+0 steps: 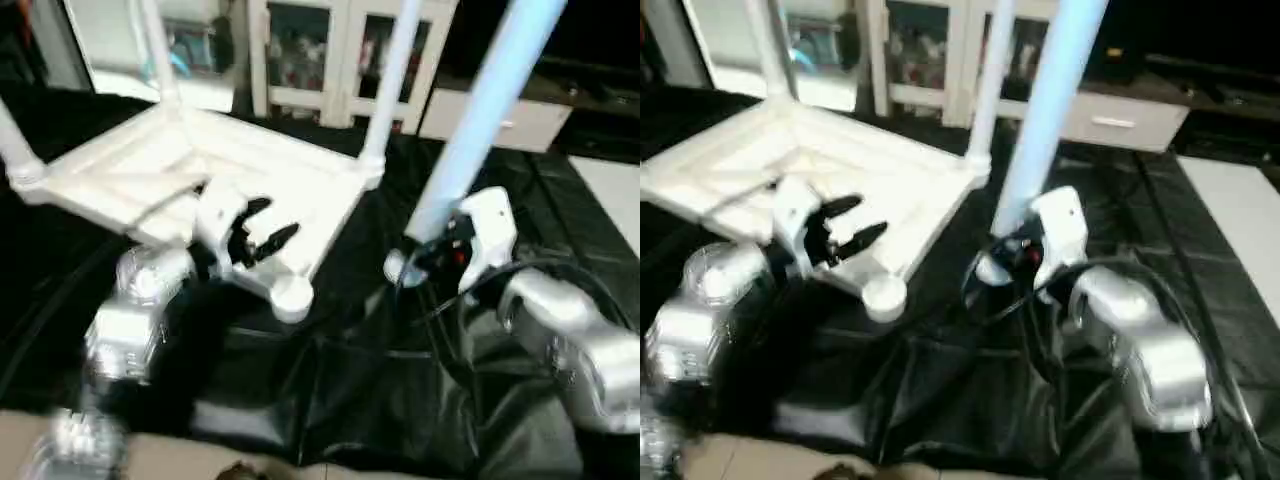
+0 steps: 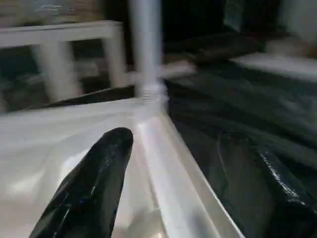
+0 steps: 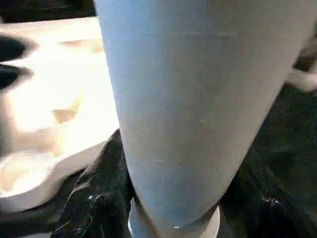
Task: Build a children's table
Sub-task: Pick table leg
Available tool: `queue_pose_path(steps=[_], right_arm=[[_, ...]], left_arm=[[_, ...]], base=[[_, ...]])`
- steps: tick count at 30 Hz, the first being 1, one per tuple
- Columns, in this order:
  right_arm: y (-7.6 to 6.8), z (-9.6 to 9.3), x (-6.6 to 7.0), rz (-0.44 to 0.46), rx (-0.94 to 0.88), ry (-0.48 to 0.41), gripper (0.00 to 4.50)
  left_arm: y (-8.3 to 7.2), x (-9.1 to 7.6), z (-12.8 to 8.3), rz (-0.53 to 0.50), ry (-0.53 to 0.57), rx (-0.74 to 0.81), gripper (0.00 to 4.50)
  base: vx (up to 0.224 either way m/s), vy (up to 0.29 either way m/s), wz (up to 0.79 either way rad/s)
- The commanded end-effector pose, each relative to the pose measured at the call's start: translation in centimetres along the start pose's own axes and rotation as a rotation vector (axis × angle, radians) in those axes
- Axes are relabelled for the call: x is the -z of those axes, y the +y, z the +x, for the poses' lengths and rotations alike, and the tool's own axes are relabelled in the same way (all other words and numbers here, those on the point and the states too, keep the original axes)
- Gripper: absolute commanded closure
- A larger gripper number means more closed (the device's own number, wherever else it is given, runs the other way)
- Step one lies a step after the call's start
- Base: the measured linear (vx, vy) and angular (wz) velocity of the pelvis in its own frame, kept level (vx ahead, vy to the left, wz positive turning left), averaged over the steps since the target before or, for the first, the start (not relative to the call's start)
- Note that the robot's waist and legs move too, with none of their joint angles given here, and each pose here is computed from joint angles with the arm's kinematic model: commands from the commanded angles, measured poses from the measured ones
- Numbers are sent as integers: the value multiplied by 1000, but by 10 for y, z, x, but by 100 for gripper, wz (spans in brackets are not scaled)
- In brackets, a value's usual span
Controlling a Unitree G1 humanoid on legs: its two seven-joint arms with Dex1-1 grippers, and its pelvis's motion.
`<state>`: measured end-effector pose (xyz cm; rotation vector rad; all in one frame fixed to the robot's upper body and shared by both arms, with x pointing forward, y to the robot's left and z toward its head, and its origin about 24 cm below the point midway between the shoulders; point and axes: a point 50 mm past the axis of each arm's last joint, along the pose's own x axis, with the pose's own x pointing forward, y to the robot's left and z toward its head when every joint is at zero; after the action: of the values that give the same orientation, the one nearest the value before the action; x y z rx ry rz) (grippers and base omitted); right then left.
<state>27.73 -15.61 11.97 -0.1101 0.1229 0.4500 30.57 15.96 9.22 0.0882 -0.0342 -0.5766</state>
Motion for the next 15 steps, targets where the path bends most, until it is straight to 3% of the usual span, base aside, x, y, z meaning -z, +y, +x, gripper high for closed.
queue_pose_path(steps=[1, 2, 3, 4, 7, 15], right_arm=[[1, -4, -1, -78, 109, -60, 261], [1, -4, 1, -61, 114, -57, 261], [2, -6, 11, 36, 127, -47, 261], [2, -6, 11, 36, 127, -47, 261], [4, -9, 14, 189, 142, -101, 261], [13, -8, 17, 152, 88, -104, 261]], left_arm=[[-3, -3, -13, -32, -7, -154, 129], [-5, -3, -14, -40, -9, -156, 129], [-11, 1, -21, -67, -5, -186, 129], [-11, 1, -21, -67, -5, -186, 129], [-9, 3, -26, -41, 18, -275, 129], [-14, -7, -18, 10, 34, -261, 129]], base=[[0, 0, 0], [0, 0, 0], [0, 0, 0], [0, 0, 0], [0, 0, 0], [0, 0, 0]])
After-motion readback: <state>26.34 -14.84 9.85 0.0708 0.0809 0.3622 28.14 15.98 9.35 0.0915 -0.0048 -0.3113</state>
